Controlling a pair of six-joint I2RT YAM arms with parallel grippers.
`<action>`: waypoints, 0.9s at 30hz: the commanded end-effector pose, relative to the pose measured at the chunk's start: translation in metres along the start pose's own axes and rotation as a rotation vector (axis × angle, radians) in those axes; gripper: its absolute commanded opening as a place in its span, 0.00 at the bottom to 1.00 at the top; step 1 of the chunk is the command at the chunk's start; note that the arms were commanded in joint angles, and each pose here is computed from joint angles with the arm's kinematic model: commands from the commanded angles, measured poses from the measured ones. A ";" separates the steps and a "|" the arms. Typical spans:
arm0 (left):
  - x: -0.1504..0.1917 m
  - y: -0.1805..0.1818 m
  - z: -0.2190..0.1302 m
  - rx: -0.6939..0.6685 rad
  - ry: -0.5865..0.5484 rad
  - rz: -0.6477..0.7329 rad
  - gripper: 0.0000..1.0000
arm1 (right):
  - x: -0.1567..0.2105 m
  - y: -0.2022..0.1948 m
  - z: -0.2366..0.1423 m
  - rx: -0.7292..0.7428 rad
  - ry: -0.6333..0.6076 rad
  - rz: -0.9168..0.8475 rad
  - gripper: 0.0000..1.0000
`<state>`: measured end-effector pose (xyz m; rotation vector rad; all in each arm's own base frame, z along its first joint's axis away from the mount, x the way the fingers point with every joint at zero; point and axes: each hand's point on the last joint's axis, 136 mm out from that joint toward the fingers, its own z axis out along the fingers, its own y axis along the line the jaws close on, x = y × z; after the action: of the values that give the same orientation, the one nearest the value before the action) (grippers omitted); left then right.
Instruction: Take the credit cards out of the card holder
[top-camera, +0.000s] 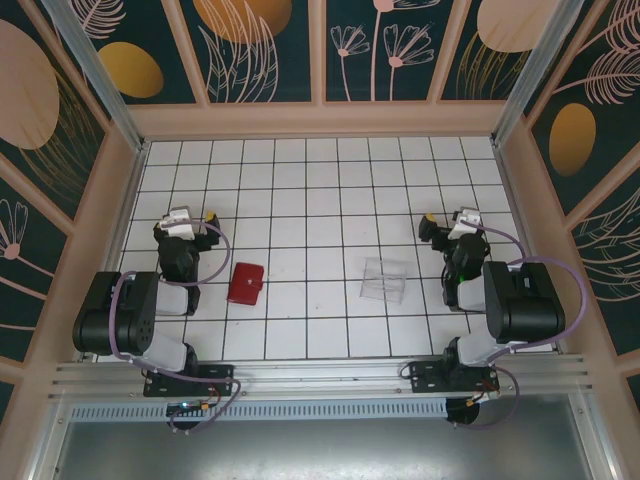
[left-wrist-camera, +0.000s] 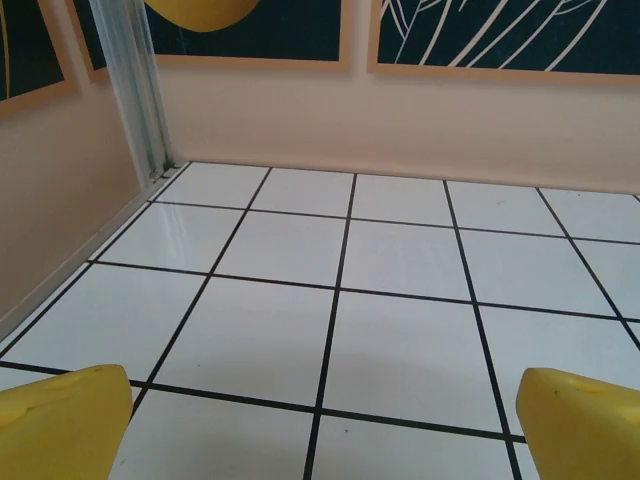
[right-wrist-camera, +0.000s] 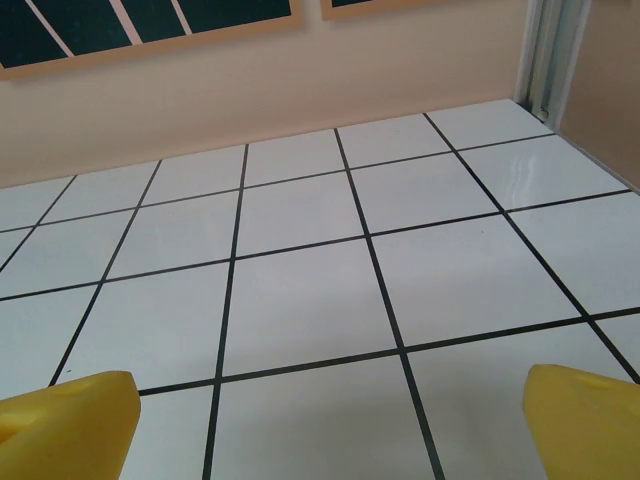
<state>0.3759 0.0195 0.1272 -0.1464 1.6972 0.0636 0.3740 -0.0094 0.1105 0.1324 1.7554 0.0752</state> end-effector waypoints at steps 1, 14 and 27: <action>-0.009 0.000 0.000 0.002 -0.037 -0.020 0.99 | -0.011 0.001 0.001 -0.010 -0.041 -0.017 0.99; -0.009 0.001 0.000 0.003 -0.037 -0.021 0.99 | -0.011 0.001 0.001 -0.011 -0.042 -0.017 0.99; -0.027 0.012 0.004 -0.085 -0.018 -0.041 0.98 | -0.025 -0.002 0.022 0.039 0.076 0.009 0.99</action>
<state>0.3756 0.0233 0.1289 -0.1693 1.7093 0.0780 0.3861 -0.0101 0.1135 0.1382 1.8000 0.0723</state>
